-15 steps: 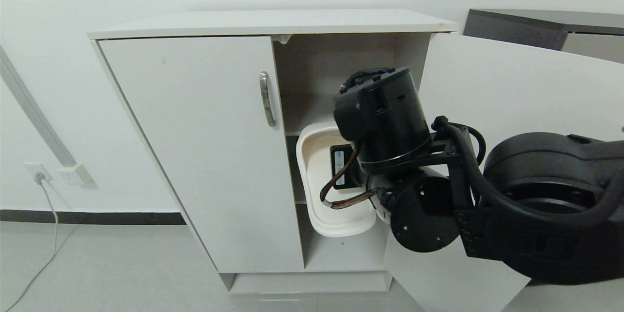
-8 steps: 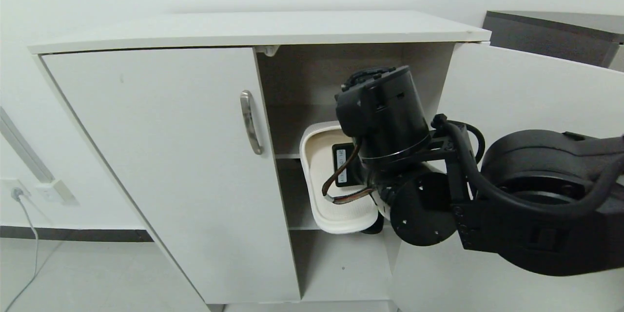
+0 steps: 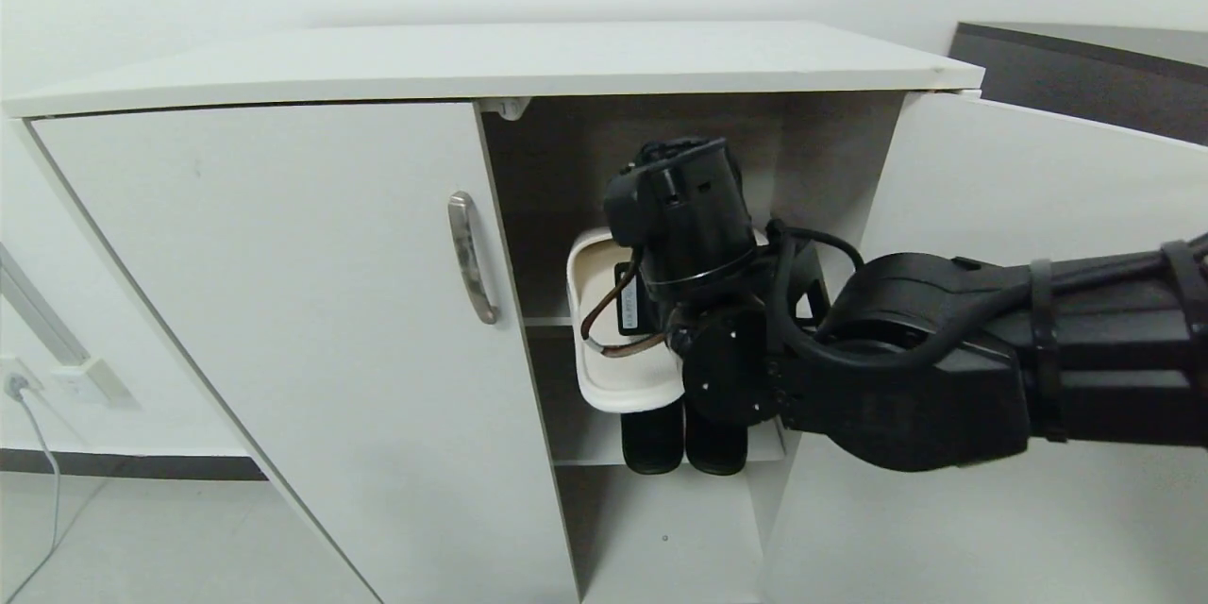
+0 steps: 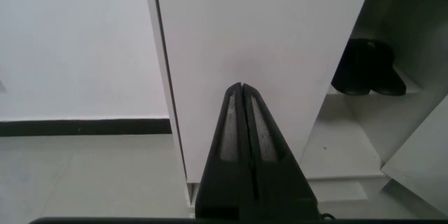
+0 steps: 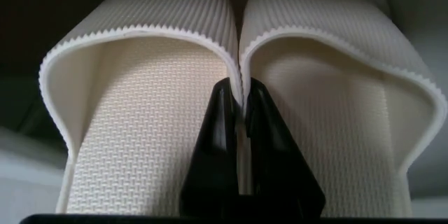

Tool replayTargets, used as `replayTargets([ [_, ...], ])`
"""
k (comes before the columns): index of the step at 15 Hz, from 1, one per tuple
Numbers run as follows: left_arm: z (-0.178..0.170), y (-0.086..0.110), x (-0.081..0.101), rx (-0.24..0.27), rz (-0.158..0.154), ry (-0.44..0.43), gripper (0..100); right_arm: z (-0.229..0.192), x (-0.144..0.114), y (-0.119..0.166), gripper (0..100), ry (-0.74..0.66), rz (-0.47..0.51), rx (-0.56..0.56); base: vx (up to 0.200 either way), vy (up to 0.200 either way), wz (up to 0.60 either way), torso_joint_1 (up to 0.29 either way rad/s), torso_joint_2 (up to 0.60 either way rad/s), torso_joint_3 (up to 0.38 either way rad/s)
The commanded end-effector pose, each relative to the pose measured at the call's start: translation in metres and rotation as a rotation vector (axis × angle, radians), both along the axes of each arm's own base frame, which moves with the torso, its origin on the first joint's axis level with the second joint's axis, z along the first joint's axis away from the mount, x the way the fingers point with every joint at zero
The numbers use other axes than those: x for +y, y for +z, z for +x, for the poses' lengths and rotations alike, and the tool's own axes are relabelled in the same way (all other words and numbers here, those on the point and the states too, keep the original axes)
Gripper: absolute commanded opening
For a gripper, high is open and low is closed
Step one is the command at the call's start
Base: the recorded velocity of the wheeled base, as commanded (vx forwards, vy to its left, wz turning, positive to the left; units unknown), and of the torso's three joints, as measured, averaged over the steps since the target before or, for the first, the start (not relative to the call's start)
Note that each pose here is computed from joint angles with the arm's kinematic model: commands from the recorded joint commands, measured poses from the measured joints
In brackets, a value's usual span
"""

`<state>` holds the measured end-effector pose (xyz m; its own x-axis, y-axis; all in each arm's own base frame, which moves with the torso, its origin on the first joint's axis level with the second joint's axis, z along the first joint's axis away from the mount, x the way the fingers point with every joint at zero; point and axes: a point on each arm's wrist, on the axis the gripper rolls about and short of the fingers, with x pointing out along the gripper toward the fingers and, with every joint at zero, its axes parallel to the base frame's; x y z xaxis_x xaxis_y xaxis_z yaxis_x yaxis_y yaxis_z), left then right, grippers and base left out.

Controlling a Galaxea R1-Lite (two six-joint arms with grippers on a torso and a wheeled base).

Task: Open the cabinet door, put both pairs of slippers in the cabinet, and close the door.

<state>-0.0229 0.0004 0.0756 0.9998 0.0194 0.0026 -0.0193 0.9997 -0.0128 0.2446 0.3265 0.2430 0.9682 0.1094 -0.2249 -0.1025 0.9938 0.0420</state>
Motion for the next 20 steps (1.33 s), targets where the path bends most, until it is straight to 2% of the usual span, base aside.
replayTargets([
  [1,0.0,0.0,0.0,0.001,-0.001,0.001,0,0.022,0.007,-0.012,0,-0.02,-0.02,0.006,0.0,0.0,0.0,0.0,0.0,0.0],
  [12,0.0,0.0,0.0,0.001,-0.001,-0.001,0,0.076,0.005,-0.01,0,-0.059,0.008,-0.029,0.0,0.0,0.0,0.0,0.0,0.0],
  [20,0.0,0.0,0.0,0.001,-0.001,0.001,0,0.089,0.004,-0.016,0,-0.079,-0.005,-0.015,0.0,0.0,0.0,0.0,0.0,0.0],
])
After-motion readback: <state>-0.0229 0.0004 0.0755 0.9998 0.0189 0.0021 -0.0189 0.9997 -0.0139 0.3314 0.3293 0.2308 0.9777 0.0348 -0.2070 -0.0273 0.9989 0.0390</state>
